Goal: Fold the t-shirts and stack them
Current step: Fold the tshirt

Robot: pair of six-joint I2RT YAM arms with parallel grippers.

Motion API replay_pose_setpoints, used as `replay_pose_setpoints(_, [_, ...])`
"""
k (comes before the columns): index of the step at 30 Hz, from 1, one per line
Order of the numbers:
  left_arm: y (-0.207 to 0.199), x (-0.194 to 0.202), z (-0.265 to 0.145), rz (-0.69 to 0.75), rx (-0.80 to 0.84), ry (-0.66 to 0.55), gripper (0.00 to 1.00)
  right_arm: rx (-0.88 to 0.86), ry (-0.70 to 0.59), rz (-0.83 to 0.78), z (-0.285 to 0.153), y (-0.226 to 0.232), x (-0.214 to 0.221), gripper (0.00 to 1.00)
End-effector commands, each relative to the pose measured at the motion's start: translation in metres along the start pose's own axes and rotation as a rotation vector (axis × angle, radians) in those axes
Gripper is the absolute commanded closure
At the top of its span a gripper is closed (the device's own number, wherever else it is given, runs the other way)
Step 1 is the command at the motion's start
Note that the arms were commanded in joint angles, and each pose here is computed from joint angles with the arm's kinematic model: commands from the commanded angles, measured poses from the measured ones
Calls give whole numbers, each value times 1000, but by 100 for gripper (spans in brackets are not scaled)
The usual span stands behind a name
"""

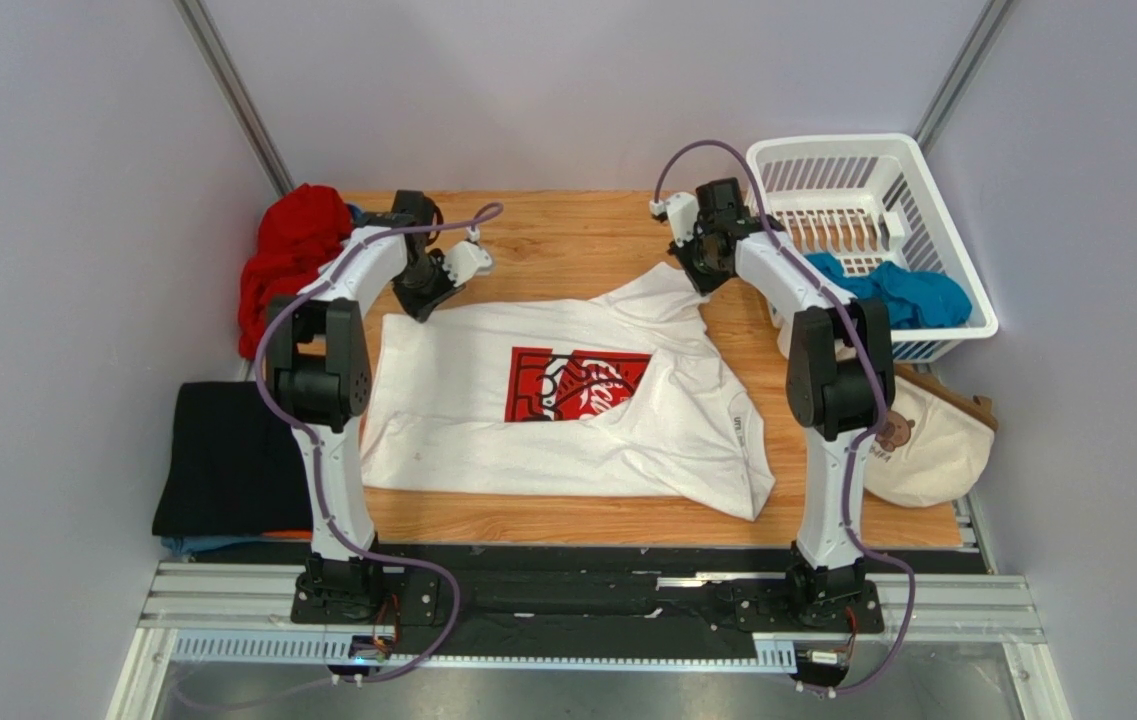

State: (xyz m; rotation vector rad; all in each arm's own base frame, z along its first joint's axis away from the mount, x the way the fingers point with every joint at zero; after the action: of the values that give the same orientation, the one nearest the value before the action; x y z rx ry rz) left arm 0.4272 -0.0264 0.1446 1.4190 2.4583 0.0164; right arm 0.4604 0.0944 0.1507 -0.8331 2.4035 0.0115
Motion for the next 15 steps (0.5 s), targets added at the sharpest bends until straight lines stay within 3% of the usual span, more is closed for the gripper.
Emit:
replay_pose_setpoints(1, [-4, -9, -21, 1, -73, -13, 100, 40, -89, -32, -44, 2, -26, 100])
replay_pose_setpoints(15, [-27, -17, -2, -40, -137, 72, 100, 48, -192, -123, -126, 32, -39, 100])
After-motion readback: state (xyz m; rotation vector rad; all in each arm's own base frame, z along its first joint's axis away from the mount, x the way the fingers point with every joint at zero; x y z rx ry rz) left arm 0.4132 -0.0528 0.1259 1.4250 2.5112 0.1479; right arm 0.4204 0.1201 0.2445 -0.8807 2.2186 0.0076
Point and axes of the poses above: each gripper's point midway between its finger pads, its own z axis out along the fingers, its own y axis along the line the jaws close on, x = y × z, the point moved 9 cm from there along -z, back along the fingers, and after that the axes turned 1 degree about z, right-handed, at the moved point
